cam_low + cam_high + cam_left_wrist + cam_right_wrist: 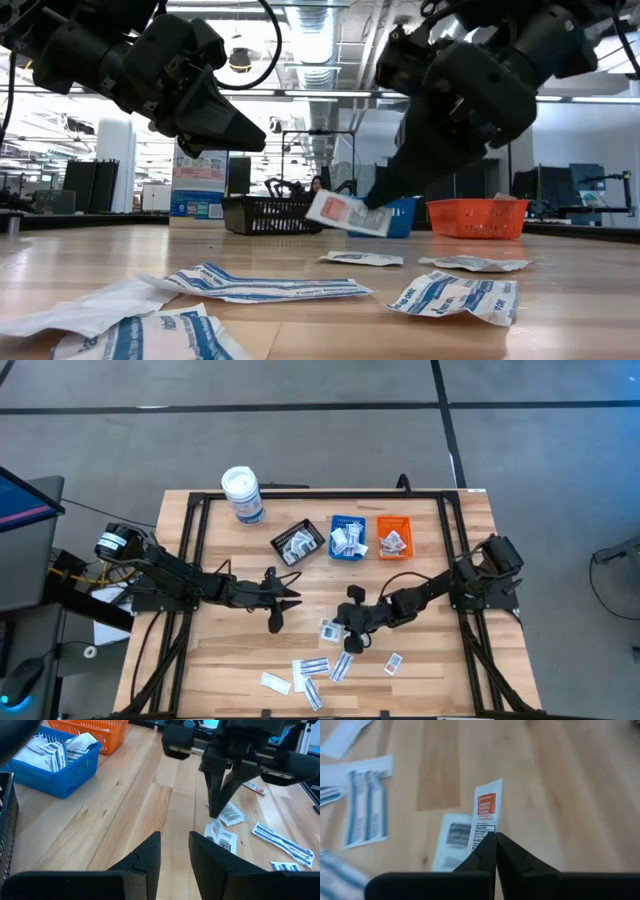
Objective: Pick & Place First Aid Supplies
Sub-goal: Put the orange ointment pack into the orange bin
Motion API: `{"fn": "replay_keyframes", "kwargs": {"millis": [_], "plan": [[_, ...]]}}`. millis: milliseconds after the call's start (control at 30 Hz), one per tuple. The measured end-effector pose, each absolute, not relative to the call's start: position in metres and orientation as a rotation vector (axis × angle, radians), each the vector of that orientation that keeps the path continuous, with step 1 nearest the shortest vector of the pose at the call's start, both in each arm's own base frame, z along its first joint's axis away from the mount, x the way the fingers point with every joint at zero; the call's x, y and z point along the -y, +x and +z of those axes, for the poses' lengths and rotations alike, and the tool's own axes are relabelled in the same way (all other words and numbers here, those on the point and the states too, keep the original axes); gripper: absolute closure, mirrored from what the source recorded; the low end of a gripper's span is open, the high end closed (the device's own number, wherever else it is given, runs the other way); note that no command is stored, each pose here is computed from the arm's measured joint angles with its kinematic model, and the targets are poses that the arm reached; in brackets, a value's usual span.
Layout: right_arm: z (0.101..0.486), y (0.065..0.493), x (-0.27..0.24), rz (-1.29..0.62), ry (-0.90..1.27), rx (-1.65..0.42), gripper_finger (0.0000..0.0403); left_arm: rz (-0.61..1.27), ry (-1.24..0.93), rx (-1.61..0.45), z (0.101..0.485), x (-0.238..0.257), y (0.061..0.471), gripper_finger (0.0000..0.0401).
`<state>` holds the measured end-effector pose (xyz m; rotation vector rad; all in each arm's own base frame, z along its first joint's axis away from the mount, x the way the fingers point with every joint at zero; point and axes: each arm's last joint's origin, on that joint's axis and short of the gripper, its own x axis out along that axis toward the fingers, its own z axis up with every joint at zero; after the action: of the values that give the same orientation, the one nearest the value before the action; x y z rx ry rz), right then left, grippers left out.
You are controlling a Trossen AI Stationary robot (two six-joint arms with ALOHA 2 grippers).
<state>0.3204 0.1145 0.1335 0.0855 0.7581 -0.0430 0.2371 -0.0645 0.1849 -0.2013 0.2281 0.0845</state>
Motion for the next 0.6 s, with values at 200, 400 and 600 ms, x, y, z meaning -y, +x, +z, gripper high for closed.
{"fn": "replay_keyframes", "kwargs": {"millis": [200, 400, 600], "plan": [[0.1335, 0.3178, -0.1162, -0.131, 0.016, -0.739, 0.0403, 0.085, -0.201, -0.228, 0.1849, 0.0645, 0.2371, 0.03], [0.1334, 0.3172, -0.1166, -0.135, 0.011, -0.743, 0.0403, 0.085, -0.201, -0.228, 0.1849, 0.0645, 0.2371, 0.03], [0.1338, 0.3173, -0.1166, -0.136, 0.011, -0.741, 0.0403, 0.085, -0.202, -0.228, 0.1849, 0.0645, 0.2371, 0.03]]}}
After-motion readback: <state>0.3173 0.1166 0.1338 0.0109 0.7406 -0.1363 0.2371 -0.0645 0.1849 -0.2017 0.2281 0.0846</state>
